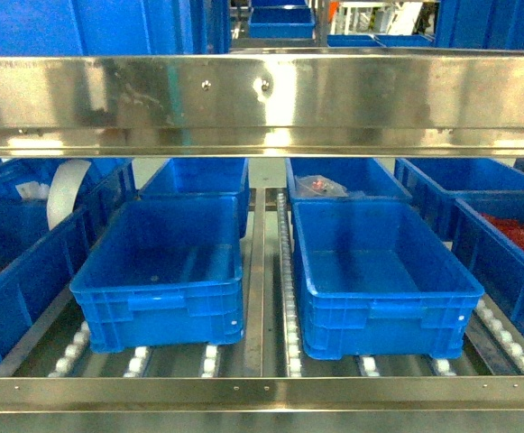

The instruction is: Sort blue parts and orange caps into right shelf containers

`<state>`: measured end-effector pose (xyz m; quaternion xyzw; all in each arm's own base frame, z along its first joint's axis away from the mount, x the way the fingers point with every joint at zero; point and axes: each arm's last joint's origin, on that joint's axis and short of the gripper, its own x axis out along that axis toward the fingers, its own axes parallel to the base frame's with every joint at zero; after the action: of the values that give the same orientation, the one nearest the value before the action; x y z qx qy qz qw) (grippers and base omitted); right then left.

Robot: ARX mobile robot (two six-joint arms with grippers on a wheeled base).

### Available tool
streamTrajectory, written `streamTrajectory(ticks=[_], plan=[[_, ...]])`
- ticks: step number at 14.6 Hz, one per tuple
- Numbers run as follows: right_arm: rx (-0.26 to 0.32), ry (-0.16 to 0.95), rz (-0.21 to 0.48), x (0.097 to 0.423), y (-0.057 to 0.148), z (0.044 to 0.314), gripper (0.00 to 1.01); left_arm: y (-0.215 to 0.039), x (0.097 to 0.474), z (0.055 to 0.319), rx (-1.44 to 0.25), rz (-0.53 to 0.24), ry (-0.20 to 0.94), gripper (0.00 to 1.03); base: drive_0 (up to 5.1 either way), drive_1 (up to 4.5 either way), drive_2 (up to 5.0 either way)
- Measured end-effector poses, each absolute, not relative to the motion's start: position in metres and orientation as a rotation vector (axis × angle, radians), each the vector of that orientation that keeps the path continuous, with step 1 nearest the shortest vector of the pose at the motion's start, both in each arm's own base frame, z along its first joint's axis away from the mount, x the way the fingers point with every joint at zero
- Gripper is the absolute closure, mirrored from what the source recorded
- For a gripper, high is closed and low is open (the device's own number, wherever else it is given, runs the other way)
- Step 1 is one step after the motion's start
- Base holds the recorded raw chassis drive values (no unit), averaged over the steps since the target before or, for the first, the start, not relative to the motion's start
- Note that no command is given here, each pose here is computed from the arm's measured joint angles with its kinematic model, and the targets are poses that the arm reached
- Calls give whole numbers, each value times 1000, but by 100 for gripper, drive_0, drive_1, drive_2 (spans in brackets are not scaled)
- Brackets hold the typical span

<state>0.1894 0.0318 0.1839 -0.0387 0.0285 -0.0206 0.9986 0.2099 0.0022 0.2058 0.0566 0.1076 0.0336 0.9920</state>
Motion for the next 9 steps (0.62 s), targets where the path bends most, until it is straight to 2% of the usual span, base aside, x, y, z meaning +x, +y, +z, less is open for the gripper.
streamTrajectory(ticks=[9], plan=[[-78, 60, -41, 189, 32, 184, 57, 2, 210, 206, 114, 67, 215, 59, 0, 0, 0]])
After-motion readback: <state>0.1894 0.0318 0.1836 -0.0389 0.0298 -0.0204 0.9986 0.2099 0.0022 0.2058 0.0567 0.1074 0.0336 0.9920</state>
